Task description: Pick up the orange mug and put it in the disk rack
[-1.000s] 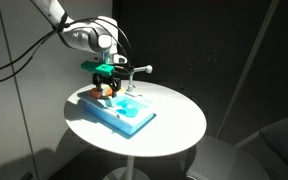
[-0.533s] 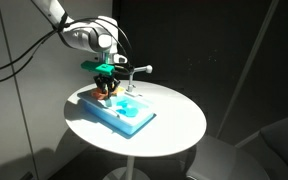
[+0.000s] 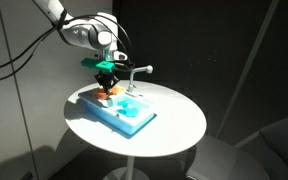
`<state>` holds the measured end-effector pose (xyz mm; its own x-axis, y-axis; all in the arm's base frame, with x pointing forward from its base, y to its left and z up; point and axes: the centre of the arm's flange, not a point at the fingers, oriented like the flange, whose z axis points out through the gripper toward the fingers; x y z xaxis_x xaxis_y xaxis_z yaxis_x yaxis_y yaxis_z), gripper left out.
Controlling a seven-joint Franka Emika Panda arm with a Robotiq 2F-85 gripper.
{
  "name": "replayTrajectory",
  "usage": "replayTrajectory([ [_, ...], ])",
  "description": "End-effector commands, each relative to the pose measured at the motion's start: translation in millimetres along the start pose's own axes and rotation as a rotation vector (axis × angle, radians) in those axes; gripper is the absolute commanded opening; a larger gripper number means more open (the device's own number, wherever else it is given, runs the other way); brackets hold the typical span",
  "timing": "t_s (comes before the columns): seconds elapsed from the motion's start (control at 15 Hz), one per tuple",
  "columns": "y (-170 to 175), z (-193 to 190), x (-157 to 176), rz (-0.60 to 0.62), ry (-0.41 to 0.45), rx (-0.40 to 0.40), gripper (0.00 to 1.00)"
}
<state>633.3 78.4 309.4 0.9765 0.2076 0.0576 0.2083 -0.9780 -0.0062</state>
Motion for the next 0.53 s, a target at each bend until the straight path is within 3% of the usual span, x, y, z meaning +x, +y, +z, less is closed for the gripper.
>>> replayTrajectory([
  [0.0,-3,-7,4,-0.011,0.001,-0.007,0.02],
  [0.47,-15,-26,8,-0.032,0.024,0.001,0.01],
])
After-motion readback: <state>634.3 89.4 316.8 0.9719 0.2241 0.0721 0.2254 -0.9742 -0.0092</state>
